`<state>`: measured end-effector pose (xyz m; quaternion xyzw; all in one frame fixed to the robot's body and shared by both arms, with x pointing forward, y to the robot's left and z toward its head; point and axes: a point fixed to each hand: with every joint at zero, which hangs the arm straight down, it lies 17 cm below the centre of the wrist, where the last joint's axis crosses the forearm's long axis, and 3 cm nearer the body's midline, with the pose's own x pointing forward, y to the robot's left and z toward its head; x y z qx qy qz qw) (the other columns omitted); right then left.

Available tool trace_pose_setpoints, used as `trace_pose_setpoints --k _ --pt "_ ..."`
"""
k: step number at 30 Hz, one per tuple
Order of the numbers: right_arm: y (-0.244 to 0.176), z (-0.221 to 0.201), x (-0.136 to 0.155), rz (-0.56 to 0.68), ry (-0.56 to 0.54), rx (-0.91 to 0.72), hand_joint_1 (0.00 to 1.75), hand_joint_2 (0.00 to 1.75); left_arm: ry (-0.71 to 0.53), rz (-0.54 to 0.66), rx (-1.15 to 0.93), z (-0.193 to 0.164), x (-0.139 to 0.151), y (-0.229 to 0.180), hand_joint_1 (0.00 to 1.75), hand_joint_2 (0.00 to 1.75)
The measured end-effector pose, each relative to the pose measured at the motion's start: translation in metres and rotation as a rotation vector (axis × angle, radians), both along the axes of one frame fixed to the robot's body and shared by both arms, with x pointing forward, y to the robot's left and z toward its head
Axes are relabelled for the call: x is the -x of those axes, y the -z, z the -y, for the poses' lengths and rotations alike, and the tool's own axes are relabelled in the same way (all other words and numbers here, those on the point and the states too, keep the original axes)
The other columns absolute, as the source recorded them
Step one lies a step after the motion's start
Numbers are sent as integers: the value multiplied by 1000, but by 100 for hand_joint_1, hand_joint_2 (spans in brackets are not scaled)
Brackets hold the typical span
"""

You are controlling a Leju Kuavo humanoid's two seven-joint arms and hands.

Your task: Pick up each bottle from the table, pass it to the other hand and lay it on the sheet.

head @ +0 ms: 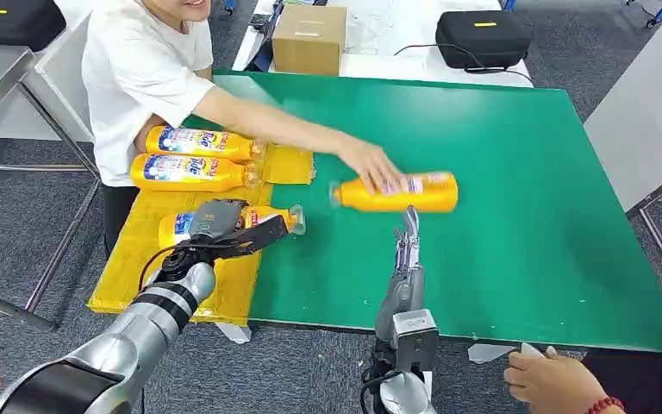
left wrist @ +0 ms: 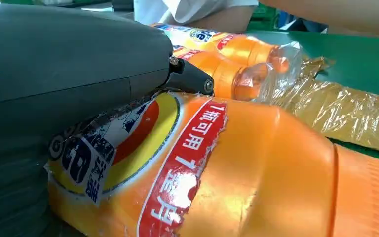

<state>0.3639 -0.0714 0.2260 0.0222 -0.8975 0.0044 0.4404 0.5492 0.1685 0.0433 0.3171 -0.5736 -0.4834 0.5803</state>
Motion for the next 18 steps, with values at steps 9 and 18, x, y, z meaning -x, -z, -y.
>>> trace_pose_setpoints --k 9,18 --pt "0 0 -1 -3 -10 -6 0 0 -29 -53 -85 -21 3 19 49 175" --pt "-2 -2 -4 -2 -29 -16 0 0 34 -182 -41 -20 12 39 0 175"
